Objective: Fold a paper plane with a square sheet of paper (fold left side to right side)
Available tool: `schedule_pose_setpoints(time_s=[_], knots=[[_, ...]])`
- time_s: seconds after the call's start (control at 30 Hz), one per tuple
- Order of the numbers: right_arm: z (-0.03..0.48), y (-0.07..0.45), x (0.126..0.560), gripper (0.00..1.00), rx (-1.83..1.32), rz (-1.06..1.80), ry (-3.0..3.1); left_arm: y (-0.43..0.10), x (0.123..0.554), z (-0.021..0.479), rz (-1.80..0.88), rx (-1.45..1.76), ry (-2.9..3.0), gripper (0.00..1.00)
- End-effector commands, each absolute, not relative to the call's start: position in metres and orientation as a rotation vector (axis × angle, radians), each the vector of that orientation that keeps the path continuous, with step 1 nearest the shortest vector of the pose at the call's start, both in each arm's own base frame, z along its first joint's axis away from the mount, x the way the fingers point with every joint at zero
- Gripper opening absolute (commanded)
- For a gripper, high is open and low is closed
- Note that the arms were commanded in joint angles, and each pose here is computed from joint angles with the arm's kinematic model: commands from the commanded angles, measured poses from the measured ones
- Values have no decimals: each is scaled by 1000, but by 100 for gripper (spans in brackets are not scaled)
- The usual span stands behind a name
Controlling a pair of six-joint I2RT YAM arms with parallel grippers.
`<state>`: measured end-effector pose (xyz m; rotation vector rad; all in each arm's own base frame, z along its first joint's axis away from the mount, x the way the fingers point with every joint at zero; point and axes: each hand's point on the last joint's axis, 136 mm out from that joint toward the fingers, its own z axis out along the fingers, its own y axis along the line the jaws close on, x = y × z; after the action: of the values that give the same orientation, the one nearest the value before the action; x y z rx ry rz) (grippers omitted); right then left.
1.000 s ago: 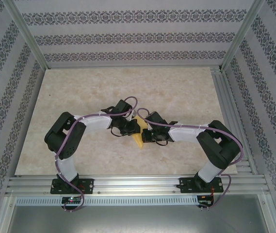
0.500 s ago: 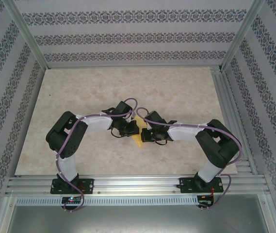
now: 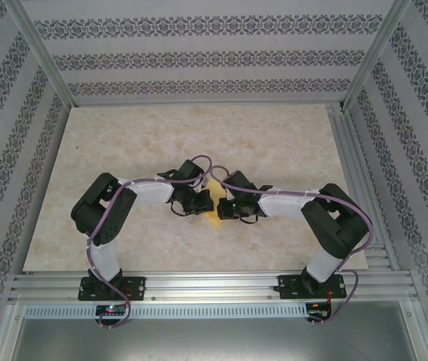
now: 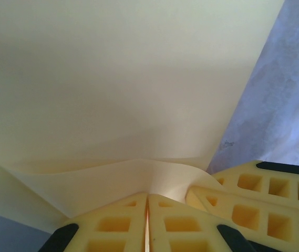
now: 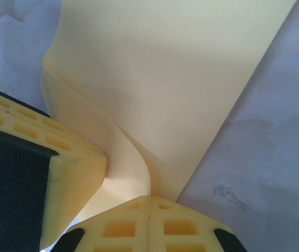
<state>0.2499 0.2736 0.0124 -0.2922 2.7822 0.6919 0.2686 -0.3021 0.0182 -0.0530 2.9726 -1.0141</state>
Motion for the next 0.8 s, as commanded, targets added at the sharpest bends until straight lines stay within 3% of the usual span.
schedule_pose_setpoints(time_s=[0.0,0.33,0.53,0.77], knots=[[-12,260,235,2,-310,594,2881,-297,260,8,-964,-47,2996,12],[40,255,257,23,-251,663,2772,-291,253,-1,-944,-65,3007,12],[51,241,247,26,-228,672,2754,-293,254,0,-952,-59,3001,11],[56,271,231,25,-247,858,2727,-295,256,2,-957,-56,2993,11]])
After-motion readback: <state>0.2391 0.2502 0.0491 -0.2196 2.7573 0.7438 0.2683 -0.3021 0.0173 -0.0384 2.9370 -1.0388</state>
